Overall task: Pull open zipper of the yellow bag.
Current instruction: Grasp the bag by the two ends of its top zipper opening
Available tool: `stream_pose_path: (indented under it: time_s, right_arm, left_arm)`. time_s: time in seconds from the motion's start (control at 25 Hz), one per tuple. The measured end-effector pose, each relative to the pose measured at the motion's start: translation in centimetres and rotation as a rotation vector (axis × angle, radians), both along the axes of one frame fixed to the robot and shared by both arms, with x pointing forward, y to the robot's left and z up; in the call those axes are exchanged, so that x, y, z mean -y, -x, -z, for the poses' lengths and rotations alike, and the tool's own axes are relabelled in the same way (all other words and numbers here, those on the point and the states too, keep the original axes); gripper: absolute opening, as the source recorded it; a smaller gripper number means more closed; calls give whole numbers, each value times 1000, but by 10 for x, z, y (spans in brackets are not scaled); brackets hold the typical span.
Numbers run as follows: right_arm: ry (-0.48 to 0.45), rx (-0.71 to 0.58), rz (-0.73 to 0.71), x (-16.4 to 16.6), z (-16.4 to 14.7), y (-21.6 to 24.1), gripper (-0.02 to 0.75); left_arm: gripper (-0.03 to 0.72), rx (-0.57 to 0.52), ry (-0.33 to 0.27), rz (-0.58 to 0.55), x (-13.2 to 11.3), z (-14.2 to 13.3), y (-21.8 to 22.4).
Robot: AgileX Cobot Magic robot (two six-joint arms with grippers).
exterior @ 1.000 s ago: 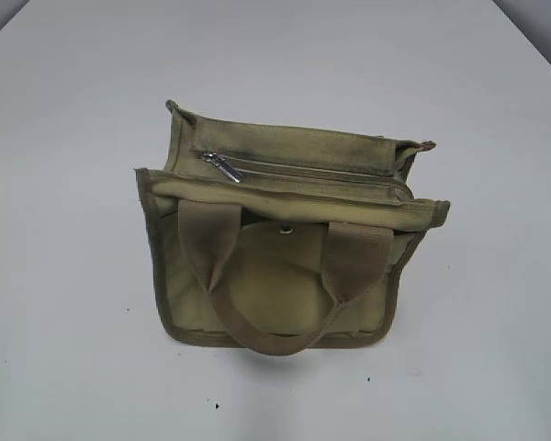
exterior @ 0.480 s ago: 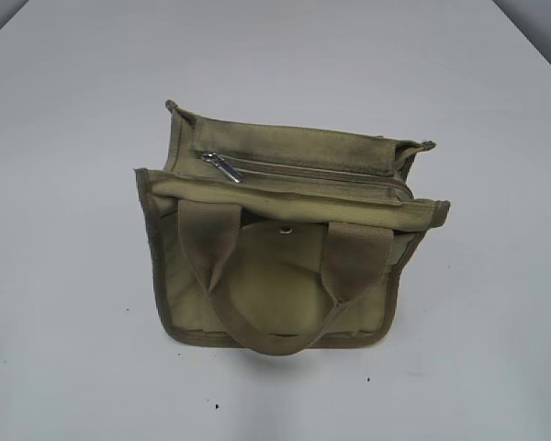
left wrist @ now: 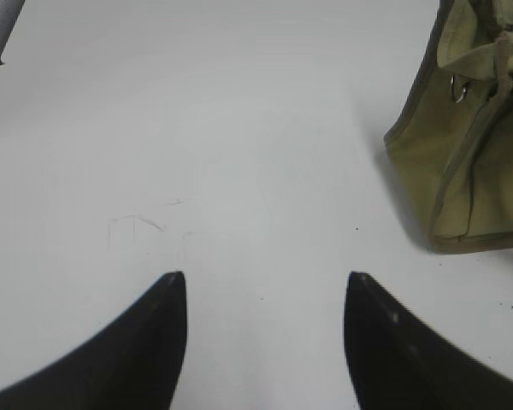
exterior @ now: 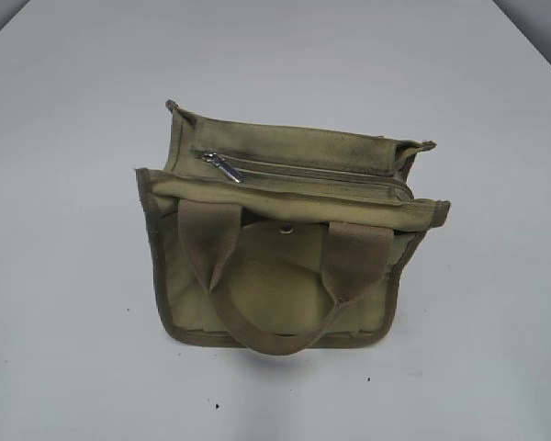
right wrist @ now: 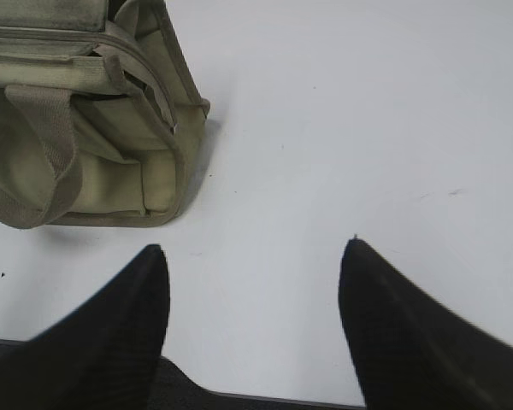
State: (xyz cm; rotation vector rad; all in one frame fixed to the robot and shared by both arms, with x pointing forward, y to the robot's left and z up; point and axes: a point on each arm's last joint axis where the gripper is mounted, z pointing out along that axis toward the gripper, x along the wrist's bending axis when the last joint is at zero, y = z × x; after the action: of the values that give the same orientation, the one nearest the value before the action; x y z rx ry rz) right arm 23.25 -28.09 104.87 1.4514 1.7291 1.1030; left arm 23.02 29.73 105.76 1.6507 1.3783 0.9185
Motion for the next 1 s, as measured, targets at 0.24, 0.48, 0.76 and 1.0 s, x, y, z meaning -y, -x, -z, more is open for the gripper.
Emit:
stream_pose_path:
  time_s: [0.24,0.48,0.76,1.0]
  right_arm:
    - [-2,1,-1,0,0,0,489]
    - [-33,41,-10,-2,-5,-1,489]
    - [-114,205,51,0,-34,-41,489]
    - [34,136,-104,-9,-39,-91,489]
  left_arm:
    - [454,0,0,0,0,0,0]
    - [445,74,31,12,2,-11,-1]
    - [444,182,351,66,20,-47,-58]
    - [444,-193,518,139,44,-38,-144]
